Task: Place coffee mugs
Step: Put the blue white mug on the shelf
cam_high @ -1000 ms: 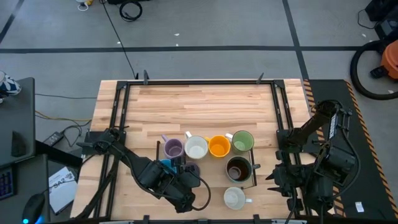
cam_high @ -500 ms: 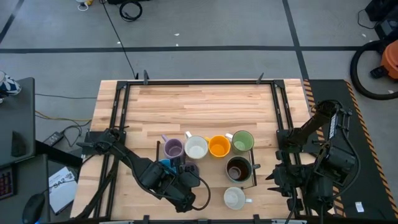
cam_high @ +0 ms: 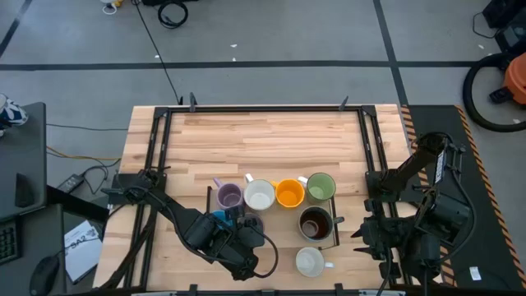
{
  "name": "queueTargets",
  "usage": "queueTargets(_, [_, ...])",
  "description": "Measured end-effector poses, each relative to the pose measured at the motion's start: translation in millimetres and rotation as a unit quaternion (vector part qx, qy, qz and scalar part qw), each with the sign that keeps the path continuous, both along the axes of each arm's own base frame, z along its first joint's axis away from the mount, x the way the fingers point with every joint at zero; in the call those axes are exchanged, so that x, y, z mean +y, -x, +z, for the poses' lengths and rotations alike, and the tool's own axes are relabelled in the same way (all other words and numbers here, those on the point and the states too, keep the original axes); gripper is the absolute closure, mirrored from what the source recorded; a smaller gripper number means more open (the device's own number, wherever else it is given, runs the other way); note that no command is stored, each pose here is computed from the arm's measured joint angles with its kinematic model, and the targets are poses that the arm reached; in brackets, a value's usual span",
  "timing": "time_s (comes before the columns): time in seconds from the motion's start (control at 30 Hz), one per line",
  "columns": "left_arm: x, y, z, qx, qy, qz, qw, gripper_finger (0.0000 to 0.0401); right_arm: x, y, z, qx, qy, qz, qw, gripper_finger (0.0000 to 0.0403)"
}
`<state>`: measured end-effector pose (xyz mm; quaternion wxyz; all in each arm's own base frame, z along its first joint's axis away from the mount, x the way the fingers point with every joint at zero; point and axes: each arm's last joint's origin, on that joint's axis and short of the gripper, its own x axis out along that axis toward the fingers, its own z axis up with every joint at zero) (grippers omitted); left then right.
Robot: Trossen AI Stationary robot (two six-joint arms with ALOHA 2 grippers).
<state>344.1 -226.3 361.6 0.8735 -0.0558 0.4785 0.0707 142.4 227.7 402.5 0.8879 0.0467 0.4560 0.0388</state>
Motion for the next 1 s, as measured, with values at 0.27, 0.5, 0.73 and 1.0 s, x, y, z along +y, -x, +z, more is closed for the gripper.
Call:
queueTargets(0.27, [-0.2,-0.6,0.4,-0.003,-0.014,-0.02,1.0,0.0247,0.0,0.0,0.0,0.0,0.0,0.0,1.0,0.0247])
queueTargets(0.5, [0.2,-0.8,2.3,-0.01,-0.017,-0.019,1.0,0.0246,0.1,0.0,0.0,0.0,0.0,0.0,1.0,0.0247])
queueTargets(0.73, [-1.3,4.1,23.4,-0.045,-0.007,-0.039,0.998,0.0246,2.4,-0.6,0.8,0.003,-0.017,0.005,1.0,0.0247])
queueTargets(1.0, [-12.4,44.1,57.0,-0.09,0.009,-0.089,0.992,0.0245,14.0,-4.6,7.0,-0.003,-0.096,0.026,0.995,0.0247])
